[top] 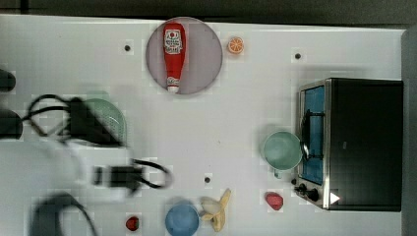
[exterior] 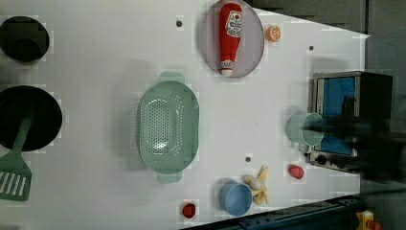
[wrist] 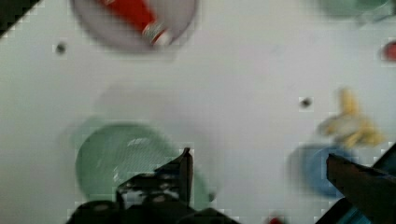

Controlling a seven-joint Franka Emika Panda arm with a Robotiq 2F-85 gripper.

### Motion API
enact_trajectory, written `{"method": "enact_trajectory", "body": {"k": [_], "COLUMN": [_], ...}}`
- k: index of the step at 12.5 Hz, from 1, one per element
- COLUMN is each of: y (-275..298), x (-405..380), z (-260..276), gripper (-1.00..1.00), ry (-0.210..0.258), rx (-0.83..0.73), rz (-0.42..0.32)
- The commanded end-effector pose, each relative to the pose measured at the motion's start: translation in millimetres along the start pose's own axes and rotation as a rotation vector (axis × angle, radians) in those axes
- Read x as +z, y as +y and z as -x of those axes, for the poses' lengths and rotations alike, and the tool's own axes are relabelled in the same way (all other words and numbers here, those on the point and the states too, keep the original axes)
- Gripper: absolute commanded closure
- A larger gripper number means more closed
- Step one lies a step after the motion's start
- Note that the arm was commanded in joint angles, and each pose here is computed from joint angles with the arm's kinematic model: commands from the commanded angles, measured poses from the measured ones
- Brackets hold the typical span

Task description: Drag strainer left to right.

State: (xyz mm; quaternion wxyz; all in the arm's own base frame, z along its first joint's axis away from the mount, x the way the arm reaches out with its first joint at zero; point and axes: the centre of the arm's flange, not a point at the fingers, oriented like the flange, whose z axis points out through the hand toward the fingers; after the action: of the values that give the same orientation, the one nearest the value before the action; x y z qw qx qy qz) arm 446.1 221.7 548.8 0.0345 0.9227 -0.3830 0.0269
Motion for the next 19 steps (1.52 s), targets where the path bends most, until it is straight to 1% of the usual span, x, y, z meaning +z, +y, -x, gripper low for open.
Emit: {"method": "enact_trajectory", "body": {"k": [1, 4, 7, 9, 14, 15, 17, 19], "y": [-43.5, -73.2, -80.2, -79.9, -87.5, -86.6, -83.1, -83.0], "x": [63.5, 125.2, 191.0, 236.1, 318.1, 331.6, 355.7, 369.5], "z": [60.3, 95.1, 105.5, 107.8, 98.9, 94.9, 86.7, 86.6], "gripper": [-1.0, -1.0, -1.0, -1.0, -1.0, -1.0, -1.0, -1.0], "ry": [-0.054, -0.106, -0.162, -0.199, -0.284, -0.293, -0.296, -0.3], "rx": [0.217, 0.397, 0.561, 0.641, 0.7, 0.714, 0.736, 0.744], "rz": [0.048, 0.034, 0.047, 0.049, -0.01, -0.006, 0.005, -0.007]}}
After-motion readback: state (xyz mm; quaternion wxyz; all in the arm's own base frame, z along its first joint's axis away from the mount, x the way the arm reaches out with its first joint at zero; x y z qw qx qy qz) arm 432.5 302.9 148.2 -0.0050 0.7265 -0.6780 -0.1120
